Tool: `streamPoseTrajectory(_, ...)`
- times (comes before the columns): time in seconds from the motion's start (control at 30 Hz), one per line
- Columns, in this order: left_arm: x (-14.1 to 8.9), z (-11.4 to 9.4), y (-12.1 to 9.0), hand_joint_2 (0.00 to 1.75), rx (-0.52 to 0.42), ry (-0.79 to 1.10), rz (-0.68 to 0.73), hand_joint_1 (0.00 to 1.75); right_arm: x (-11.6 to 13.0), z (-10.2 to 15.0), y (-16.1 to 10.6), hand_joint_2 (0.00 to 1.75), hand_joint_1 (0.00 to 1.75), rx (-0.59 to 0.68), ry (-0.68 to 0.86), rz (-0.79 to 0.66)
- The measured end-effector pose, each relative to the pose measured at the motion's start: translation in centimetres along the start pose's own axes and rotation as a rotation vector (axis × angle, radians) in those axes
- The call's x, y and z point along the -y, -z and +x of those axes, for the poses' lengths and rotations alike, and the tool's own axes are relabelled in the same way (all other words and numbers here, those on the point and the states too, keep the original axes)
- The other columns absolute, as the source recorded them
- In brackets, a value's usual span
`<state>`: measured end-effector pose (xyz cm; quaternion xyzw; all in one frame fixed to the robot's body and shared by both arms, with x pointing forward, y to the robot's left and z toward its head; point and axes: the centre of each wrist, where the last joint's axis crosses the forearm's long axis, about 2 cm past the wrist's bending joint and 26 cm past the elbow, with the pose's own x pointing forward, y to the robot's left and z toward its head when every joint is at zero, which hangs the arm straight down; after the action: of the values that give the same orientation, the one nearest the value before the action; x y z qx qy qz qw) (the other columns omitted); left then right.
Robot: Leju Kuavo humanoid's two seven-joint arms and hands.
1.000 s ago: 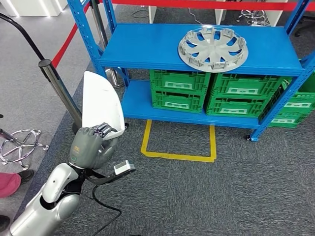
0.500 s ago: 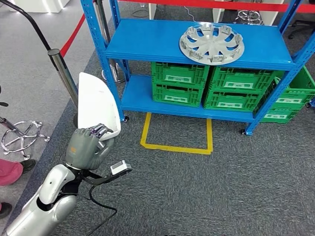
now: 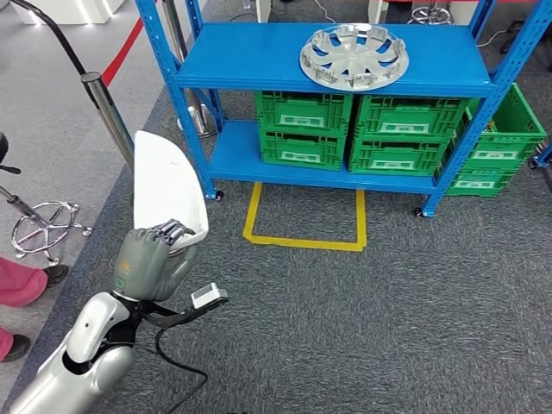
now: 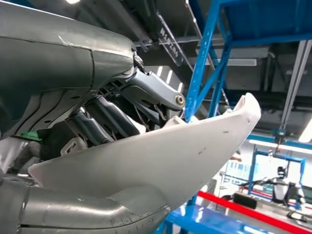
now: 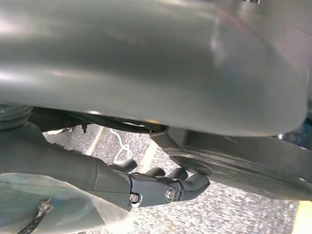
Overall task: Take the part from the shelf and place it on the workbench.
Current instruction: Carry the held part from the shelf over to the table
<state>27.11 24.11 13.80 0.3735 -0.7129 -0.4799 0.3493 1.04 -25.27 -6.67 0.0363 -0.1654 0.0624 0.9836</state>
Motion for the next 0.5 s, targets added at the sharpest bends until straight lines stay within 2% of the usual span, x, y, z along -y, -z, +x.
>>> streamPoseTrajectory(0.5,0.08,0.18,-0.52,1.75,0.013,-0.001,0.006,1.75,-0.03,0.22,0.11,0.00,0.00,0.001,-0.023,0.005)
